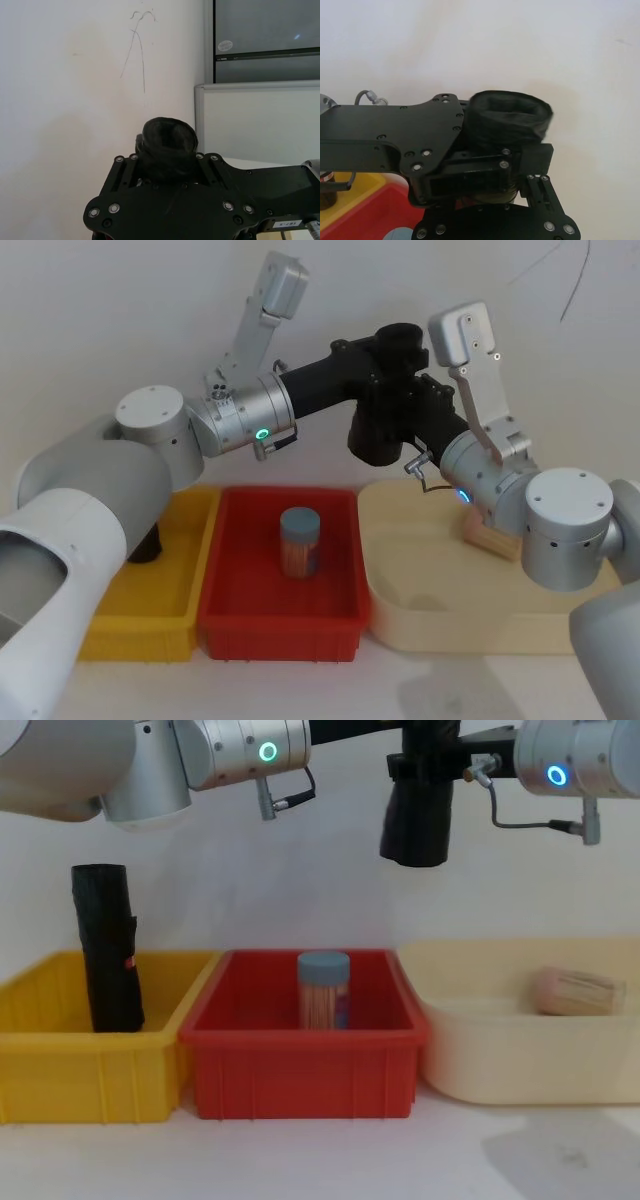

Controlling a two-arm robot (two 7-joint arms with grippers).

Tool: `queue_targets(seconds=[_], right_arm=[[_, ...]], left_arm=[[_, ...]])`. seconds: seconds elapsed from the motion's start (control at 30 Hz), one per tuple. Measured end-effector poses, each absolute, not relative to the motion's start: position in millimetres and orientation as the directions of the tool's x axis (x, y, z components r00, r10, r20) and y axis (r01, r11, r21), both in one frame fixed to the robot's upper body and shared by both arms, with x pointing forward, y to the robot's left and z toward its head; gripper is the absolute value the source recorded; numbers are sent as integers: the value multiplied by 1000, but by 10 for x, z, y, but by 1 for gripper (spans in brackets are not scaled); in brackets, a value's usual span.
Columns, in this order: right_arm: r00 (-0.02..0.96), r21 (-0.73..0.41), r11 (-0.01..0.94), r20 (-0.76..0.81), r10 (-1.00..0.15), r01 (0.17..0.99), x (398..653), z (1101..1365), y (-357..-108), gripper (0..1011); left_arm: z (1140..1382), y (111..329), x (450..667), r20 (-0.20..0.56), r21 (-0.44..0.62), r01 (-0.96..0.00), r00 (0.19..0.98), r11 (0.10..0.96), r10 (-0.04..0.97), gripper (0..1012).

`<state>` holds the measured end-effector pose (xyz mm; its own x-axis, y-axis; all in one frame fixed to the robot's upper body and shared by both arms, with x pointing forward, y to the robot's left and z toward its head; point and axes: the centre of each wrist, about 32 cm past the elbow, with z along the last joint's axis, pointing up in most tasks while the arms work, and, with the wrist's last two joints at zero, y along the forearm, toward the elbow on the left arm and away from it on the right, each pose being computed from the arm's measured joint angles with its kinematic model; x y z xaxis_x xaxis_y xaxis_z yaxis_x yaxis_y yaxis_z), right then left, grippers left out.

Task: Pick up the garbage bag with the one hand and transfer it to the other hand.

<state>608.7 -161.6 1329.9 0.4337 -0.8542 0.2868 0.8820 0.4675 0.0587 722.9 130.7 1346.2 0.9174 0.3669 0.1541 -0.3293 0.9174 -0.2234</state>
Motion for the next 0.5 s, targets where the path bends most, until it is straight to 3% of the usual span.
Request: queue_targets(seconds=[0.5], right_arm=[[381,68,419,303,-873,905,6087,13306,-1684,601]], left_arm=[[13462,1310,7229,154,-224,-330,917,917,368,848]])
